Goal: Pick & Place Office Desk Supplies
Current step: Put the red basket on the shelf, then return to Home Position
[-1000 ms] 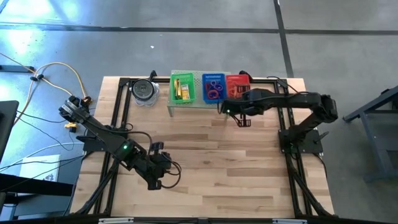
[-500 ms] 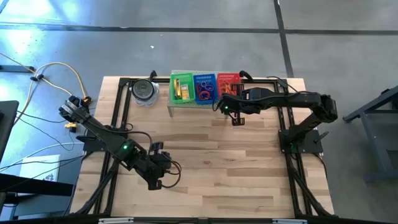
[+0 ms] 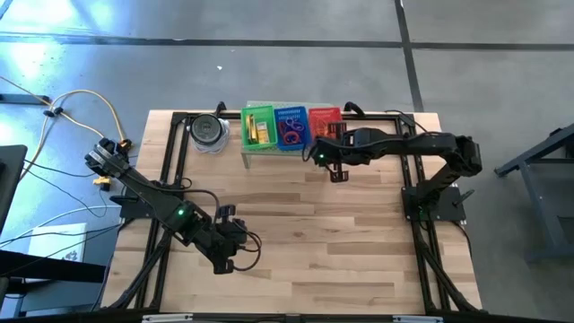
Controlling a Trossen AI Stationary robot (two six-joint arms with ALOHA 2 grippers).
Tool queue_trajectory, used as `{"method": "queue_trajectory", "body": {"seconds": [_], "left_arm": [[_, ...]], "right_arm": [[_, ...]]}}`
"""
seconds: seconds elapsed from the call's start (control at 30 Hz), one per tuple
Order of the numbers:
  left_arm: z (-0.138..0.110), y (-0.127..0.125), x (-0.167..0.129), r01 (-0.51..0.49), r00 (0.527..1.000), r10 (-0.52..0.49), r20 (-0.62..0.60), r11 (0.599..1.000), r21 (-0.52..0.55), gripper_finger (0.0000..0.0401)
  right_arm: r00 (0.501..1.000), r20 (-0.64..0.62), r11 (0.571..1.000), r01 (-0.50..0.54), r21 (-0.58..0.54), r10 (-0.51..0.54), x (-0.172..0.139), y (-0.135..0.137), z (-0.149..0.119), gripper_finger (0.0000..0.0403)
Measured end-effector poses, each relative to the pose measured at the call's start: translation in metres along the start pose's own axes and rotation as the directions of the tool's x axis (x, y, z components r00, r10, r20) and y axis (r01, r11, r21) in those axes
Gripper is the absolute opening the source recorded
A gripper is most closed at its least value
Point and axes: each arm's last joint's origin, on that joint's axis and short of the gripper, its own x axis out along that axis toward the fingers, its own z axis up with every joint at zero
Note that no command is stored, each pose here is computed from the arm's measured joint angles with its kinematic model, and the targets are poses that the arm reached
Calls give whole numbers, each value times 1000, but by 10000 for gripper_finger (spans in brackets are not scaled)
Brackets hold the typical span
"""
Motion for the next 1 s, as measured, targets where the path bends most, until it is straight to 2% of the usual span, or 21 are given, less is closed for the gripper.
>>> {"method": "queue_trajectory", "body": {"seconds": [0.53, 0.77, 1.0], "left_arm": [[-1, -1, 0, 3, 1000, -3, -2, 1000, 4, 102], [-1, -1, 0, 3, 1000, -3, -2, 1000, 5, 102], [-1, -1, 0, 3, 1000, -3, -2, 1000, 5, 102]], "right_arm": [[999, 41, 1000, 13, 15, -14, 1, -3, 4, 12], [998, 62, 1000, 18, 19, -19, 1, -4, 6, 43], [995, 90, 999, 32, 36, -36, 0, -5, 9, 93]]}}
